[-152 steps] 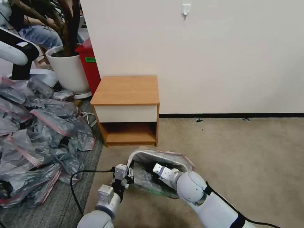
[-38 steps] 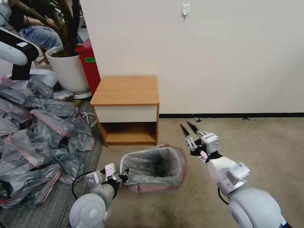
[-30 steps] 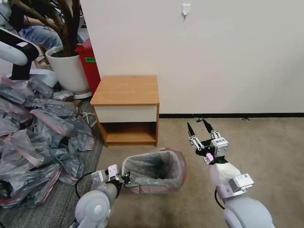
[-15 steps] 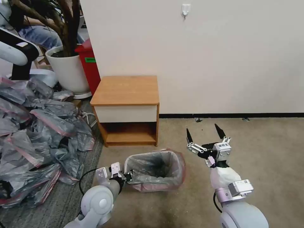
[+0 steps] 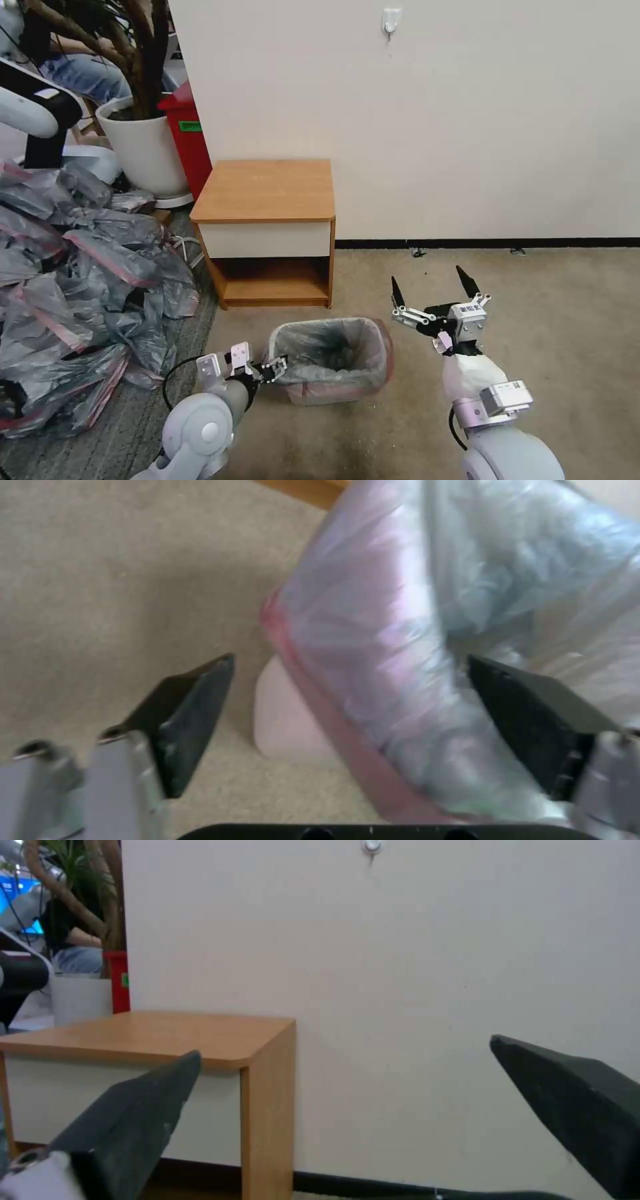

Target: Pick up the garbage bag from the table and place it over the trash can.

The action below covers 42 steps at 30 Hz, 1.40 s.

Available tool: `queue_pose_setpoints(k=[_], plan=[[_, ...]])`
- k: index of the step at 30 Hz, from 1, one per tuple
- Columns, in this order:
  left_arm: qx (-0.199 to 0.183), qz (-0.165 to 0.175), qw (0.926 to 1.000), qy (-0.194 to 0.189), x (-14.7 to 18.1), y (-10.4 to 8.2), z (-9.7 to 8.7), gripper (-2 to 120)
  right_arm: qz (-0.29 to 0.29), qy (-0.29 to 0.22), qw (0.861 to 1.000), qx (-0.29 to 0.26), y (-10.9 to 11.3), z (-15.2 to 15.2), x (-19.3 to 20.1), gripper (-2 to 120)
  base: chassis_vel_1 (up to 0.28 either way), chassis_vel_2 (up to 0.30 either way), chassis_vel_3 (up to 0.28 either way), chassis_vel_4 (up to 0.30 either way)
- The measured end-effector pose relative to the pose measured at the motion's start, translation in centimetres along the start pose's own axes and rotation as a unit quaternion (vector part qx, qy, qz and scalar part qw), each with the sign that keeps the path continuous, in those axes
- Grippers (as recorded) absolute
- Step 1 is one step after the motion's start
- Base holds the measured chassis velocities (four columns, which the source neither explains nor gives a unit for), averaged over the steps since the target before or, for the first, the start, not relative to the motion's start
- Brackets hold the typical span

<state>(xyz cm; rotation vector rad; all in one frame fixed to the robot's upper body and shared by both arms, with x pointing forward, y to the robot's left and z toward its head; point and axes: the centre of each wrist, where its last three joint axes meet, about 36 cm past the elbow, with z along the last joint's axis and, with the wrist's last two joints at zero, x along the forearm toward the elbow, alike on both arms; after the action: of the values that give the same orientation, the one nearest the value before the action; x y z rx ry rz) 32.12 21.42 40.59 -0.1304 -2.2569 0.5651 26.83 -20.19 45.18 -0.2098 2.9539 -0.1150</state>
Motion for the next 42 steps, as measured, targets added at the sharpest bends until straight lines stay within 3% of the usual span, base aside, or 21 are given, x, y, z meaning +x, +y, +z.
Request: queue_pose_setpoints(k=[1,7,10,11,12,14,16,17,19,20,21,24,25,27,34,39,42], plan=[[0.0,0.008,1.0,-0.003,0.2,0.0,-0.1,97,0.001,0.001,1.0,-0.001,0.0,0.0,0.0,103,0.0,0.0,0.0,0.0],[-0.005,0.024,0.9993,-0.028,1.0,0.2,-0.1,100,0.007,-0.008,1.0,-0.008,0.2,0.0,0.3,100,0.0,0.0,0.0,0.0],[-0.037,0.032,0.9942,-0.096,1.9,1.1,0.1,100,0.009,-0.036,0.999,-0.028,-0.1,0.0,0.6,100,0.0,0.0,0.0,0.0],[-0.07,0.04,0.9853,-0.15,2.3,1.8,0.2,100,0.007,-0.054,0.998,-0.04,-0.4,0.0,0.8,100,0.0,0.0,0.0,0.0],[-0.07,0.04,0.9853,-0.15,2.3,1.8,0.2,100,0.007,-0.054,0.998,-0.04,-0.4,0.0,0.8,100,0.0,0.0,0.0,0.0],[-0.139,0.053,0.9579,-0.245,3.1,3.0,0.4,100,0.005,-0.094,0.995,-0.041,-1.3,0.3,1.4,100,0.0,0.0,0.0,0.0],[-0.184,0.055,0.9325,-0.306,3.9,3.7,0.7,100,0.012,-0.113,0.993,-0.033,-1.8,0.6,1.8,100,0.0,0.0,0.0,0.0],[-0.184,0.055,0.9325,-0.306,3.9,3.7,0.7,100,0.012,-0.113,0.993,-0.033,-1.8,0.6,1.8,100,0.0,0.0,0.0,0.0],[-0.21,0.048,0.9107,-0.352,4.9,4.2,1.3,100,0.02,-0.124,0.992,-0.022,-2.2,0.9,2.3,100,0.0,0.0,0.0,0.0],[-0.216,0.041,0.9031,-0.369,5.4,4.3,1.6,100,0.024,-0.126,0.992,-0.018,-2.3,1.2,2.7,100,0.0,0.0,0.0,0.0],[-0.216,0.041,0.9031,-0.369,5.4,4.3,1.6,100,0.024,-0.126,0.992,-0.018,-2.3,1.2,2.7,100,0.0,0.0,0.0,0.0],[-0.24,0.014,0.881,-0.407,6.3,5.4,2.6,100,0.032,-0.108,0.994,-0.006,-2.2,2.4,3.6,100,0.0,0.0,0.0,0.0],[-0.24,0.014,0.881,-0.407,6.3,5.4,2.6,100,0.032,-0.108,0.994,-0.006,-2.2,2.4,3.6,100,0.0,0.0,0.0,0.0],[-0.262,0.0,0.8682,-0.421,6.3,6.4,3.1,100,0.037,-0.083,0.996,0.005,-2.0,3.3,4.0,100,0.0,0.0,0.0,0.0],[-0.262,-0.006,0.8721,-0.413,5.5,7.2,4.3,100,0.022,-0.032,0.999,0.033,-2.4,5.1,4.1,100,0.0,0.0,0.0,0.0],[-0.257,-0.008,0.877,-0.406,4.8,7.4,5.4,100,0.027,0.016,0.997,0.072,-4.2,6.3,4.3,100,0.0,0.0,0.0,0.0],[-0.257,-0.008,0.877,-0.406,4.8,7.4,5.4,100,0.027,0.016,0.997,0.072,-4.2,6.3,4.3,100,0.0,0.0,0.0,0.0]])
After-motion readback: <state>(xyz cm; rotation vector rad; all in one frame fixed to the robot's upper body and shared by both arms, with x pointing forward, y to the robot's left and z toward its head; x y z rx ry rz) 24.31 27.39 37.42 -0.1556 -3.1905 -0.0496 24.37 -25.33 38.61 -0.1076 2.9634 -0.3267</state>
